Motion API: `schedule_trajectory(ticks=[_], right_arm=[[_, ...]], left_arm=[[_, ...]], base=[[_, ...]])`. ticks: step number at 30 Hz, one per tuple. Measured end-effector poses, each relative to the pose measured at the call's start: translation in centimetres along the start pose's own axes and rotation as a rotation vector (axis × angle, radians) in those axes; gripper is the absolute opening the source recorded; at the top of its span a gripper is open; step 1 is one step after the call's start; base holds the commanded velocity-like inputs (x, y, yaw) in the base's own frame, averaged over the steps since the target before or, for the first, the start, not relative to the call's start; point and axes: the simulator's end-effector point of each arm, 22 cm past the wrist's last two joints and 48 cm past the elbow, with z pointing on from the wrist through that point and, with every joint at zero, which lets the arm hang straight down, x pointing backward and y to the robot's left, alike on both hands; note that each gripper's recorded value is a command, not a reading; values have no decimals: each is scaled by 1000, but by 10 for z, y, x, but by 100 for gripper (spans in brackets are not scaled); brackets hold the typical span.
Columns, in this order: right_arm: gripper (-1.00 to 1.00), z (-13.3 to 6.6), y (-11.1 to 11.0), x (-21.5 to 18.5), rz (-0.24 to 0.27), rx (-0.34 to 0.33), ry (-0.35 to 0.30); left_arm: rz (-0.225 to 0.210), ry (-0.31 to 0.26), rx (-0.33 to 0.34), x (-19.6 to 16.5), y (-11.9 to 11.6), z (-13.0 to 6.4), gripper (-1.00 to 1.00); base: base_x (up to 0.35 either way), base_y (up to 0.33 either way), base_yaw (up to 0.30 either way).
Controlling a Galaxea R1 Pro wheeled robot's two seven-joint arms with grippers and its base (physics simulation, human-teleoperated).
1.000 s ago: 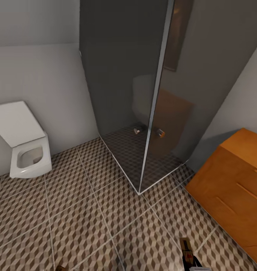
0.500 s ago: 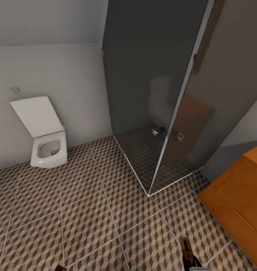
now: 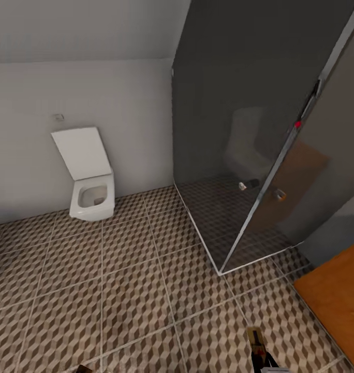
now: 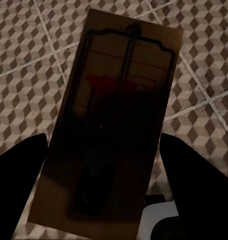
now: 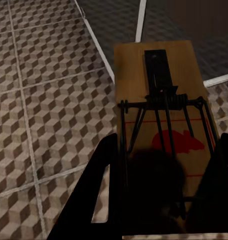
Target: Take the four mousetraps from the cabinet in the bathroom and place them on the bathroom floor. Make sure all four end up on the same floor surface, and ensure that at least two of them are either under or directly next to the same bathroom sink.
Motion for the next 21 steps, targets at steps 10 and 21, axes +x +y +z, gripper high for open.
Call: schedule_trajectory(ticks=[10, 21], right_arm=[[-100, 0, 0, 0, 0, 0, 1], [-100, 0, 0, 0, 0, 0, 0]], left_arm=[[0, 9, 0, 2, 0, 0, -100], [-1, 21, 0, 5, -1, 0, -100]], base=[[0, 258, 256], [44, 180, 252]])
